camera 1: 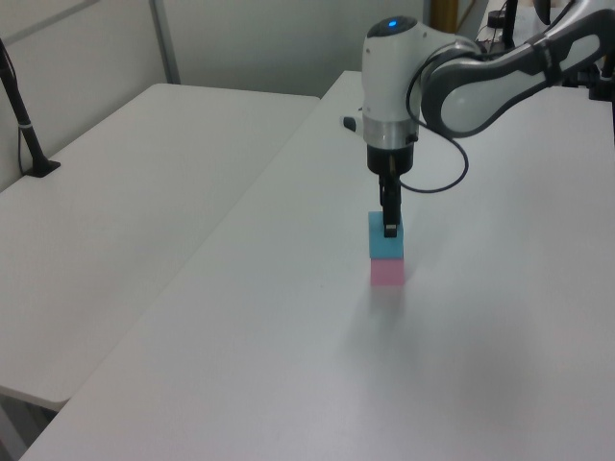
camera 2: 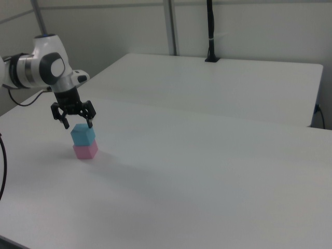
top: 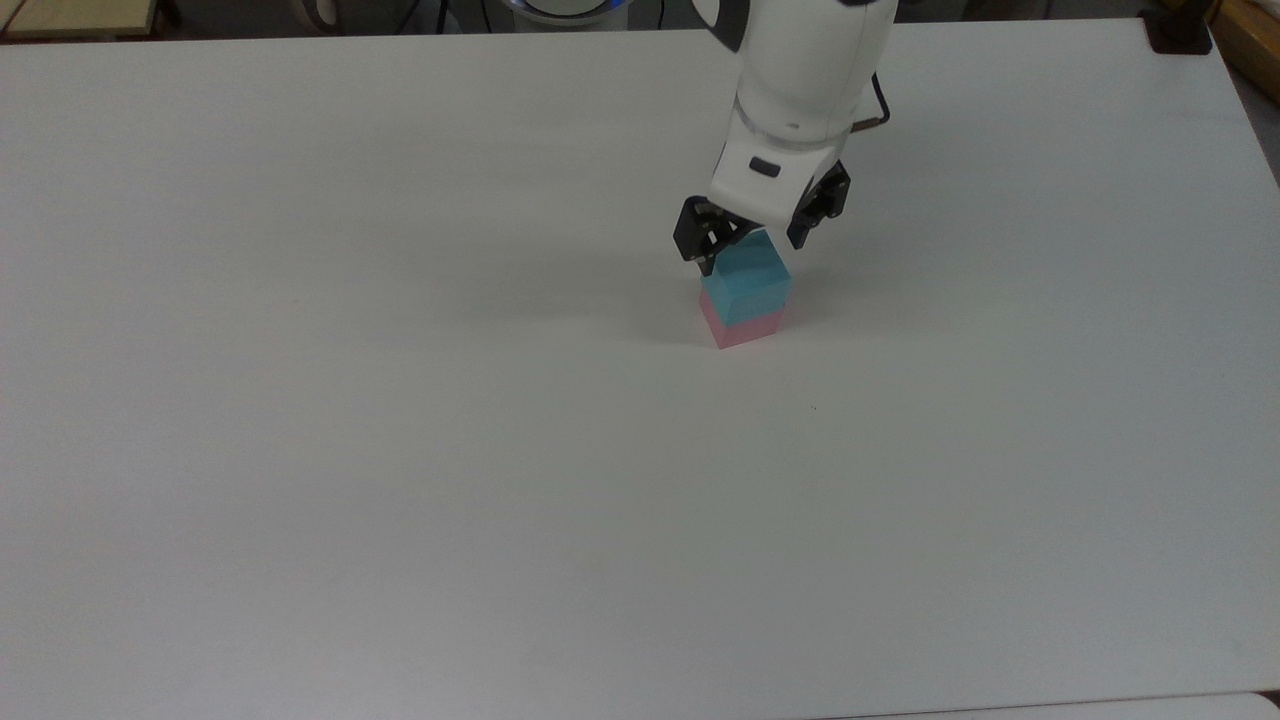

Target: Put blue cube on pink cube

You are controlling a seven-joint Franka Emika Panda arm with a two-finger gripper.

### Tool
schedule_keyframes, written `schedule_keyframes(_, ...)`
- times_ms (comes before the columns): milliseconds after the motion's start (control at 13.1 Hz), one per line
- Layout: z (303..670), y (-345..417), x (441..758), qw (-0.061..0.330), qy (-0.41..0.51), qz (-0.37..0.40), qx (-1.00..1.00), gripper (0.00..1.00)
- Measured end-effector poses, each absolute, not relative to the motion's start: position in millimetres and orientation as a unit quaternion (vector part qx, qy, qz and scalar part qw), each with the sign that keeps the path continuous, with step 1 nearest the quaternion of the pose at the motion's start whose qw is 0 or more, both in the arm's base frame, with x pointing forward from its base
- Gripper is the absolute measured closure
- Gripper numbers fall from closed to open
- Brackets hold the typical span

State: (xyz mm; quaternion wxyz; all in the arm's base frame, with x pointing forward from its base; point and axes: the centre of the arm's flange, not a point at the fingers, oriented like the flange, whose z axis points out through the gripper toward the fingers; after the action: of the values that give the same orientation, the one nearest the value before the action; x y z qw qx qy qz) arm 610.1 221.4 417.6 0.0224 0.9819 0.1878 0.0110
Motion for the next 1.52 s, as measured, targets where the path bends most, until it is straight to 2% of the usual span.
schedule_keyframes(304, 492.2, 210.3, 594.3, 0.024, 0.18, 0.018, 0.983, 0.0)
schedule_keyframes(456, 529.7, 185.4, 590.9, 0.025, 0.136, 0.025, 0.99, 0.0)
schedule_keyframes(685, 567.5, 99.4, 590.7, 0.027, 0.04, 0.028, 0.998, 0.0)
schedule_keyframes(913, 600.3, 14.0, 573.1, 0.029, -0.028, 0.019, 0.999, 0.0)
schedule_keyframes(1065, 611.4, -8.2, 564.7, 0.029, -0.032, 0.019, 0.999, 0.0)
schedule_keyframes(1521, 608.2, -5.8, 564.2, 0.029, -0.029, 0.013, 0.999, 0.0)
